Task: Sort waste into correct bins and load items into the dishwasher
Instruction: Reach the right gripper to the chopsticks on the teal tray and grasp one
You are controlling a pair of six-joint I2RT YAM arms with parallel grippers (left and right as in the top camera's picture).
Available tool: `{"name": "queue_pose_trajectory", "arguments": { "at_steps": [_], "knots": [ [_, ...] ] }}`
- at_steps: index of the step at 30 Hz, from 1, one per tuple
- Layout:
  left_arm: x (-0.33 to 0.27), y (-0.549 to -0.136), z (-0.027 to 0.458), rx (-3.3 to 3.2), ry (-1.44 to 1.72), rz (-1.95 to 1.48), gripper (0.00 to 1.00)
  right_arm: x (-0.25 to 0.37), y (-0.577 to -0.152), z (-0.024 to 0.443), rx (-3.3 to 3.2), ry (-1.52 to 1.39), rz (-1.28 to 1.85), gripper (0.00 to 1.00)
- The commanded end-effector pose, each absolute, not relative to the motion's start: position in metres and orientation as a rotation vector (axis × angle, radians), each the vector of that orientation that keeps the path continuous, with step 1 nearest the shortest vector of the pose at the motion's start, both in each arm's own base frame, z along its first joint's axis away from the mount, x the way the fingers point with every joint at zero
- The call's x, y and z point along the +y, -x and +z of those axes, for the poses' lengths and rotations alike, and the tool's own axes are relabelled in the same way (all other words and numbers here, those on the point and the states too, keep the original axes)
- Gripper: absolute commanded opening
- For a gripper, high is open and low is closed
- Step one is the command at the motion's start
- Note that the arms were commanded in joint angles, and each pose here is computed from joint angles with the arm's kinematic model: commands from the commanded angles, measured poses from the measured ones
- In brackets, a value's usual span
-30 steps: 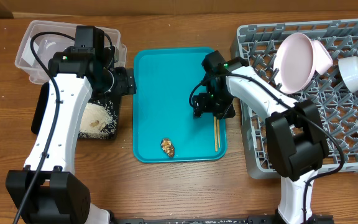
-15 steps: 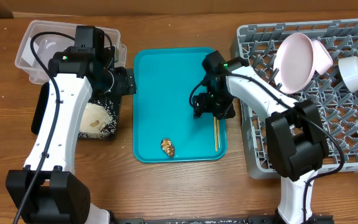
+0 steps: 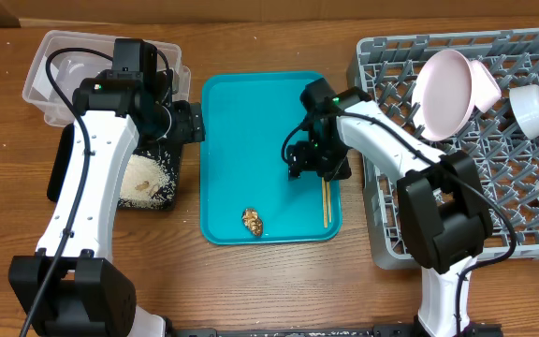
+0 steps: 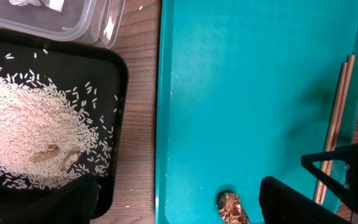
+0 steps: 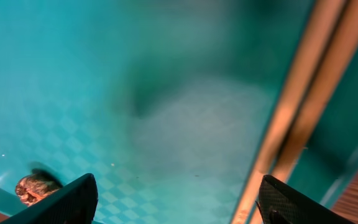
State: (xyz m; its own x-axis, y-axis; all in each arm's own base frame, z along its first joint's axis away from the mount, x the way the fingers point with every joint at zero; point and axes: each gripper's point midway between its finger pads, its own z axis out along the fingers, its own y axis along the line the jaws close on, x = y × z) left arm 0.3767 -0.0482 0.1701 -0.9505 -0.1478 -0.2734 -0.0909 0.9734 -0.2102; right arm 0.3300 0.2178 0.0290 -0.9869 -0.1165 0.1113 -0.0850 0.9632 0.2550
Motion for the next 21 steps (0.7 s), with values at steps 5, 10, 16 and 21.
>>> {"name": "queue_pose_trajectory", "arguments": {
  "at_steps": [5,10,16,21],
  "knots": [
    [-0.048,-0.380,0.171,2.830,0.174,-0.265,0.85,0.213,-0.333,0.025,-3.030,-0.126,-0.288,0.84],
    [-0.048,-0.380,0.171,2.829,0.174,-0.265,0.85,0.211,-0.336,0.025,-3.043,-0.125,-0.271,0.82],
    [-0.048,-0.379,0.171,2.831,0.175,-0.265,0.85,0.203,-0.334,0.024,-3.045,-0.126,-0.204,0.82],
    [-0.048,-0.380,0.171,2.830,0.175,-0.265,0.85,0.201,-0.336,0.022,-3.054,-0.127,-0.183,0.82]
  ]
}}
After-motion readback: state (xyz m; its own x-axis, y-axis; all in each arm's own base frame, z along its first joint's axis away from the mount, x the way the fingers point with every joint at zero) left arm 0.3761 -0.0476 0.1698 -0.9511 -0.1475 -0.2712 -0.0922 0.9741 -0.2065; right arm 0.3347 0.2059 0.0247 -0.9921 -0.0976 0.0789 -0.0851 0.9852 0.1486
